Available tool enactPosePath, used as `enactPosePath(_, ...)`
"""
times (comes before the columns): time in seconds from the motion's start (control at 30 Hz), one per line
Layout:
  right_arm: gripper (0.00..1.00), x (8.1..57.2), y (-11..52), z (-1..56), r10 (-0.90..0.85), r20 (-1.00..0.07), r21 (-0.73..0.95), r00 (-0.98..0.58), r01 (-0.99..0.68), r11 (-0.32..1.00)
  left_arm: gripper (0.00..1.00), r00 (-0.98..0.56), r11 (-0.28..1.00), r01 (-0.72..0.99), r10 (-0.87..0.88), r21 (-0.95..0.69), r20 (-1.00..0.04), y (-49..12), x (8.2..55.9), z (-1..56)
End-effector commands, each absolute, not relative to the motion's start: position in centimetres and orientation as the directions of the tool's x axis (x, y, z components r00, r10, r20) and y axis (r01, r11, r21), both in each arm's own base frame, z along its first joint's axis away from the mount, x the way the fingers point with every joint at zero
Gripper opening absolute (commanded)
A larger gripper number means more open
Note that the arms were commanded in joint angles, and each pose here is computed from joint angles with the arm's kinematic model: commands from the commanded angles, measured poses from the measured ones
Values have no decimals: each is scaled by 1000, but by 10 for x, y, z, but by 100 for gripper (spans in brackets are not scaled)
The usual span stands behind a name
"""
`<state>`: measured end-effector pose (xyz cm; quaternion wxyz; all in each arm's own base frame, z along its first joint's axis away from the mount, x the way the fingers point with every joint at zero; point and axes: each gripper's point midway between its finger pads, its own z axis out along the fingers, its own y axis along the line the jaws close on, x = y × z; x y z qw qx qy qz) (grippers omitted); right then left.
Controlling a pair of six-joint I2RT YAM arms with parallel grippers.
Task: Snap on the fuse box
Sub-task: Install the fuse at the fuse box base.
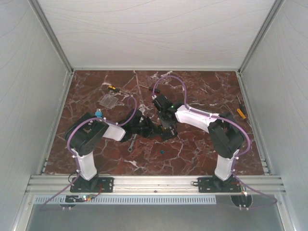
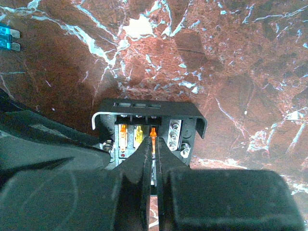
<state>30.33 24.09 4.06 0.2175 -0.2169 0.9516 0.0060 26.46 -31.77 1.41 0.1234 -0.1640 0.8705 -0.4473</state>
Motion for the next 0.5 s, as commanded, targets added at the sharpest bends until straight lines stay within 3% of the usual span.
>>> enactPosePath(0.0,0,252,203,-28,-480,-122,-132,-868,-465,875,22,-915,597,-201,-398,-777,-68,-311,259,1)
enactPosePath(0.23,0,258,218,-32,-479,-142,-93,-867,-470,878,22,-914,598,-202,-399,-775,-70,-311,260,0)
enactPosePath(0.47,0,277,234,16,-421,-323,-47,-848,-429,902,22,-913,599,-201,-402,-775,-73,-310,259,1)
